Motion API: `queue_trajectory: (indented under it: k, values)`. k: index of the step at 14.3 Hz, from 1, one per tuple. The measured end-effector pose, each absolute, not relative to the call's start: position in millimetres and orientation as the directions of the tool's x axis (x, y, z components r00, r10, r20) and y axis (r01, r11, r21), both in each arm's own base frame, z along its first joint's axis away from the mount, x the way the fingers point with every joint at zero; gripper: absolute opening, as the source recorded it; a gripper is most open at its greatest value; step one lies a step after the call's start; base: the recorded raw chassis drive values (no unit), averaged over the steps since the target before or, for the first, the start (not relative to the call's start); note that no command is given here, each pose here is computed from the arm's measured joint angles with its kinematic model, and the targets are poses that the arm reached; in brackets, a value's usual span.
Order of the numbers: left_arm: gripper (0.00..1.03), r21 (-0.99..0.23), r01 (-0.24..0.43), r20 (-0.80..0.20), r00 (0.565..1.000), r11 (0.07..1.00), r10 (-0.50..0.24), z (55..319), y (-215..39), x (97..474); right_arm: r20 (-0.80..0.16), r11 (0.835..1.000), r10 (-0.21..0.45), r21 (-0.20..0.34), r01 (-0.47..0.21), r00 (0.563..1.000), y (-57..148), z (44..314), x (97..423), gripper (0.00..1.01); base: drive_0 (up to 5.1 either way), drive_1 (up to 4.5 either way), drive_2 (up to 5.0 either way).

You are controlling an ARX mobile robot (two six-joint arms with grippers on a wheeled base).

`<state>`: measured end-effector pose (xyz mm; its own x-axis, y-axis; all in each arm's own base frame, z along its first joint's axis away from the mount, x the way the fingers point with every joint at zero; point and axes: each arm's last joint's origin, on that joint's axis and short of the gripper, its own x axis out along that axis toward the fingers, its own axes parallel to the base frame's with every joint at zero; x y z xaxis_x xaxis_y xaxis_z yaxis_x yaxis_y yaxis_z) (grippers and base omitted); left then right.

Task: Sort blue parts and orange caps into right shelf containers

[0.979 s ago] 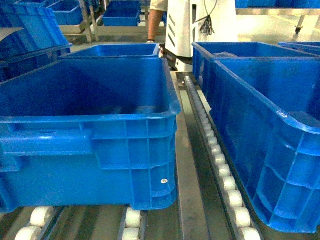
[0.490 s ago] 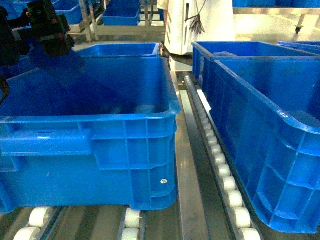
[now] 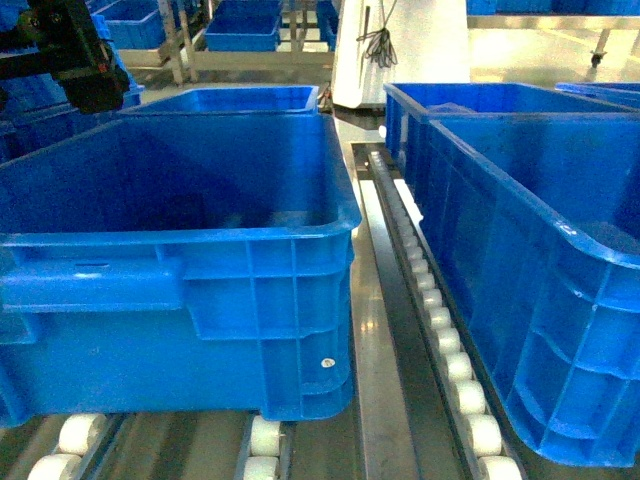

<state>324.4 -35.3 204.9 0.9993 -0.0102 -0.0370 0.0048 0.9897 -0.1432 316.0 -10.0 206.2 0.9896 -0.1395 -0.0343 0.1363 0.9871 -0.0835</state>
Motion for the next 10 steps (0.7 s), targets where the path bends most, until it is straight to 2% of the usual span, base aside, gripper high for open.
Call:
queue_trajectory:
  k: [10]
  values:
    - [0.98, -0.137, 0.007, -0.036, 0.999, 0.991, -0.012, 205.0, -36.0, 324.4, -0.034, 0.987, -0.139, -0.084, 0.136, 0.990, -10.0, 206.2, 316.0, 0.98, 0.0, 0.00, 0.0]
